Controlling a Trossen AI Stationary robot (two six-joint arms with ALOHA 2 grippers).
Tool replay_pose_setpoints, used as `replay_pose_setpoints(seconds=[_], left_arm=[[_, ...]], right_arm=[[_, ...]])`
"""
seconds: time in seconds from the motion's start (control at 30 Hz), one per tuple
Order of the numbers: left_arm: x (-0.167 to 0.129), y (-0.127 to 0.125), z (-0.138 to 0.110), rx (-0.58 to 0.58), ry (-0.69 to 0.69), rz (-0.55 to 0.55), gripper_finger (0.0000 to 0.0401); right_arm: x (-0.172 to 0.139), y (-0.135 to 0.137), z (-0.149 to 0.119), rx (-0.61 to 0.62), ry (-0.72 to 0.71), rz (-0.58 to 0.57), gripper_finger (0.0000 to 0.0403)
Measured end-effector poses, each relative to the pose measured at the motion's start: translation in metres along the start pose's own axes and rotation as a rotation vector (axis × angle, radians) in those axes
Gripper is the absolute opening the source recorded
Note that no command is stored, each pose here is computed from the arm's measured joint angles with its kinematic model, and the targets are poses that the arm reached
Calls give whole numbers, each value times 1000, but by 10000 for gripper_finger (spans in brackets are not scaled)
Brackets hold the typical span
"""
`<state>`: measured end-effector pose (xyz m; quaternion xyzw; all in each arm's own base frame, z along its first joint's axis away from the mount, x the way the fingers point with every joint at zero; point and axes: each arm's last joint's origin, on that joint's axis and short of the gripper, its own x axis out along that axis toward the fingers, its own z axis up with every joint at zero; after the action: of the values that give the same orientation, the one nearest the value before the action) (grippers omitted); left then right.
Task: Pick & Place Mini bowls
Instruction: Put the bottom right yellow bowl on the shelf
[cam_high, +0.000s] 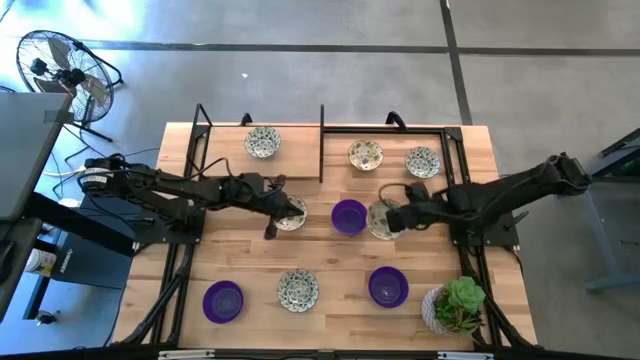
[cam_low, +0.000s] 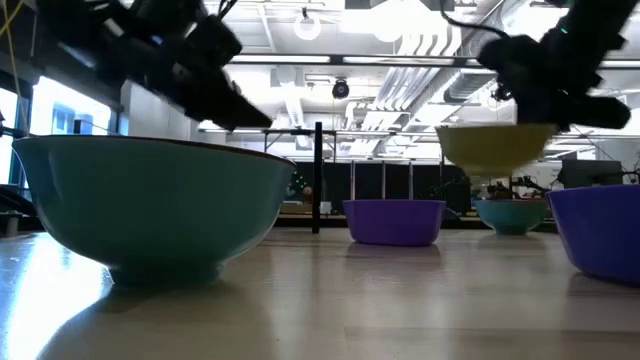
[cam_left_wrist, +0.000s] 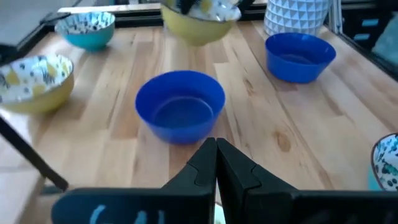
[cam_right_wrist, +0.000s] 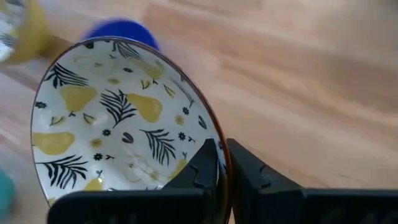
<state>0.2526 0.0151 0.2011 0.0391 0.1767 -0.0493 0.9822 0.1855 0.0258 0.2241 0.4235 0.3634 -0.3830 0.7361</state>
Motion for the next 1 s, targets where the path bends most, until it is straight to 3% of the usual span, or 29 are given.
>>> replay_pose_setpoints(seconds=[0.17, 0.37, 0.57, 1.0], left_arm=[[3, -4, 29, 137, 12, 11, 28], [3, -20, 62, 292, 93, 74, 111], [1, -35, 70, 428, 132, 86, 175], [17, -43, 57, 590, 246, 133, 181]], right_arm=[[-2, 19, 30, -90, -42, 4, 16], [22, 50, 61, -215, -31, 69, 20], [46, 77, 86, -310, -30, 148, 16], [80, 119, 110, -427, 29, 245, 19]])
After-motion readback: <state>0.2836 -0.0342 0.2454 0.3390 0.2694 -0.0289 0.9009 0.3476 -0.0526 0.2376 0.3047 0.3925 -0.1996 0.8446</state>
